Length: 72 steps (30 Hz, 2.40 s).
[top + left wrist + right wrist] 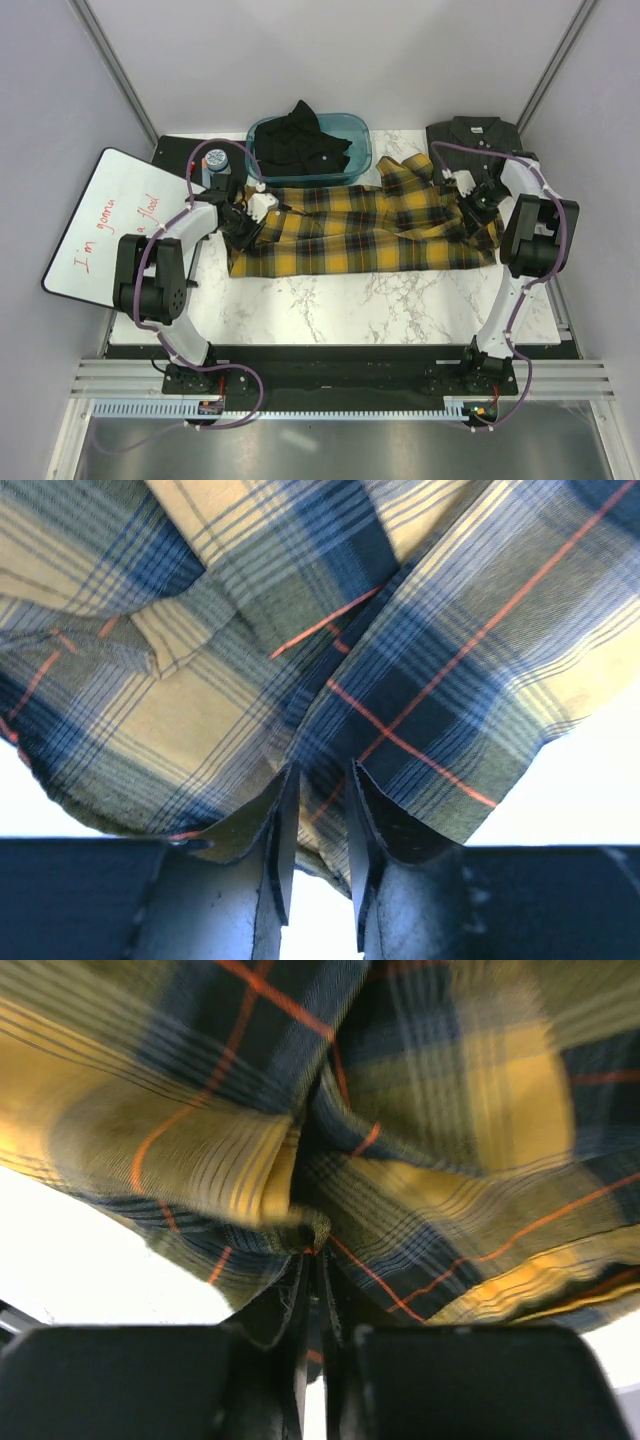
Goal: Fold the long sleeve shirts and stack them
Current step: Fold the shirt
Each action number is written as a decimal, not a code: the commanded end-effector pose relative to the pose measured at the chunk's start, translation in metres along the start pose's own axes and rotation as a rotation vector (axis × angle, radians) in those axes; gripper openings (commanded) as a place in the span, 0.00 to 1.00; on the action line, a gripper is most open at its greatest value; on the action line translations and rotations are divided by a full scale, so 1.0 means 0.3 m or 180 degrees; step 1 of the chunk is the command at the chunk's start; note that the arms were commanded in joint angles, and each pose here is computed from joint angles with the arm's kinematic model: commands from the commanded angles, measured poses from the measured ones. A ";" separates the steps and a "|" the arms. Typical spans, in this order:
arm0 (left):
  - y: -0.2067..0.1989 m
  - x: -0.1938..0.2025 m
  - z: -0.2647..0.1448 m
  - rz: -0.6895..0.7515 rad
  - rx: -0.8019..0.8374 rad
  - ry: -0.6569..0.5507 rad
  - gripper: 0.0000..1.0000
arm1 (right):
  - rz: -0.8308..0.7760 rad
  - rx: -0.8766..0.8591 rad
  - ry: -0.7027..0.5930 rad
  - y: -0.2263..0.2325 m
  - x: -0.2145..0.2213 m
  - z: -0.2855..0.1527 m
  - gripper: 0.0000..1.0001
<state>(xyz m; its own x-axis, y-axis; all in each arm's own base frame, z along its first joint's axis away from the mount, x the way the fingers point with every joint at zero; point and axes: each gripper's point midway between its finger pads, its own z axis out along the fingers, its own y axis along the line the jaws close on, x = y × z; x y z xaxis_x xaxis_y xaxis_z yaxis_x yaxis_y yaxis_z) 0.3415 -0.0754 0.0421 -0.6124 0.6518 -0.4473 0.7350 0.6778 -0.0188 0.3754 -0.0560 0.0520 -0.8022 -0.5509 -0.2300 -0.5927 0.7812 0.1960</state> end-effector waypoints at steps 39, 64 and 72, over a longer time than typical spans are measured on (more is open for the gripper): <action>-0.250 0.351 -0.017 0.0124 0.0381 0.0708 0.25 | 0.0077 -0.0158 0.0761 0.223 0.509 0.068 0.52; -0.303 -0.164 -0.374 0.0355 0.0470 -0.1146 0.81 | 0.0641 0.0366 -0.1814 0.045 -0.627 -0.233 0.70; -0.308 -0.141 -0.371 0.0318 0.0443 -0.1117 0.81 | 0.0855 0.0760 -0.1598 -0.057 -0.723 0.002 0.60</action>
<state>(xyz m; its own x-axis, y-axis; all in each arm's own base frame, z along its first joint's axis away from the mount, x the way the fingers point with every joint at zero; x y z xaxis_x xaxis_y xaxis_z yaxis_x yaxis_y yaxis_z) 0.2637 -0.1215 0.1475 -0.4376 0.5780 -0.6888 0.8354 0.5447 -0.0737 0.5222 0.0665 0.1045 -0.7574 -0.2651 -0.5967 -0.4349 0.8864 0.1582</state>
